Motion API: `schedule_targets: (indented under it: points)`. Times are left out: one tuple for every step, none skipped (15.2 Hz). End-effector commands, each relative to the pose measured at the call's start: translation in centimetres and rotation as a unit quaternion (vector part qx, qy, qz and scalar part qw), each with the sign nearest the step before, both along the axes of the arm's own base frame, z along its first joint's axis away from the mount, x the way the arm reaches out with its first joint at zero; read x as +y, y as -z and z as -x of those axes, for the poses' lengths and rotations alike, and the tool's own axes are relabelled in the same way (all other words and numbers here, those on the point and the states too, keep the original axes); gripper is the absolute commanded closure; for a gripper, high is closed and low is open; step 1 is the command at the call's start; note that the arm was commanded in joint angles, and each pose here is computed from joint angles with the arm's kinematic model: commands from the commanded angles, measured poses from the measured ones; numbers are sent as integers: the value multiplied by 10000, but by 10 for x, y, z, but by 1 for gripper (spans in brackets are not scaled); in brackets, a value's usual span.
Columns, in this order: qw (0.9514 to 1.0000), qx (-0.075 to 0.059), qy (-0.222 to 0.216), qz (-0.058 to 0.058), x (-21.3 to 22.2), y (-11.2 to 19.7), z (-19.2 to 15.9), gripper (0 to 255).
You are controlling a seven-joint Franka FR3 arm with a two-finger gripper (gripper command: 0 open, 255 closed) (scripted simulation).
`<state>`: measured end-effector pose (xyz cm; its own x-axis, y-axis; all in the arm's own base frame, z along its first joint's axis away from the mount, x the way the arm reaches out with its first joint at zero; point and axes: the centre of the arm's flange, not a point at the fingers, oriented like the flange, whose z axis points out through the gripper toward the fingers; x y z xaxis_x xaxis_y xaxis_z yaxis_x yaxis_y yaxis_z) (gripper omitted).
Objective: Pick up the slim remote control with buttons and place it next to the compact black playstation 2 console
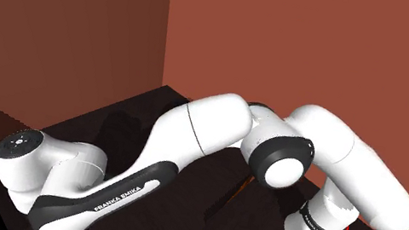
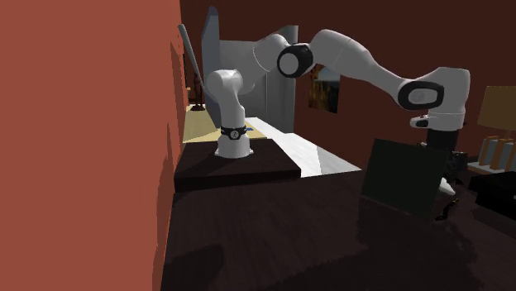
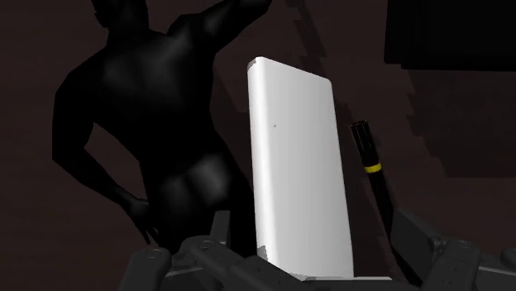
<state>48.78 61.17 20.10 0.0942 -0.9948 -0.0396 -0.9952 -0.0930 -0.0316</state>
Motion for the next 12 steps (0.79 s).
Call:
schedule_targets:
  points:
    - [9997, 182, -8, 178, -18, 36, 25, 0]
    - [9997, 182, -8, 177, -18, 23, 25, 0]
    - [9997, 182, -8, 177, -18, 10, 25, 0]
    - [9997, 182, -8, 177, -18, -1, 24, 0]
    - [9997, 182, -8, 178, -18, -1, 24, 0]
    - [9997, 182, -8, 177, -18, -1, 24, 0]
    - [9997, 182, -8, 177, -18, -1, 24, 0]
    - [9997, 182, -8, 177, -18, -1, 24, 0]
    - [9997, 182, -8, 177, -18, -1, 24, 0]
    - [9997, 182, -8, 177, -18, -1, 24, 0]
    - [9997, 182, -8, 177, -18, -1, 24, 0]
    - [9997, 182, -8, 177, -18, -1, 24, 0]
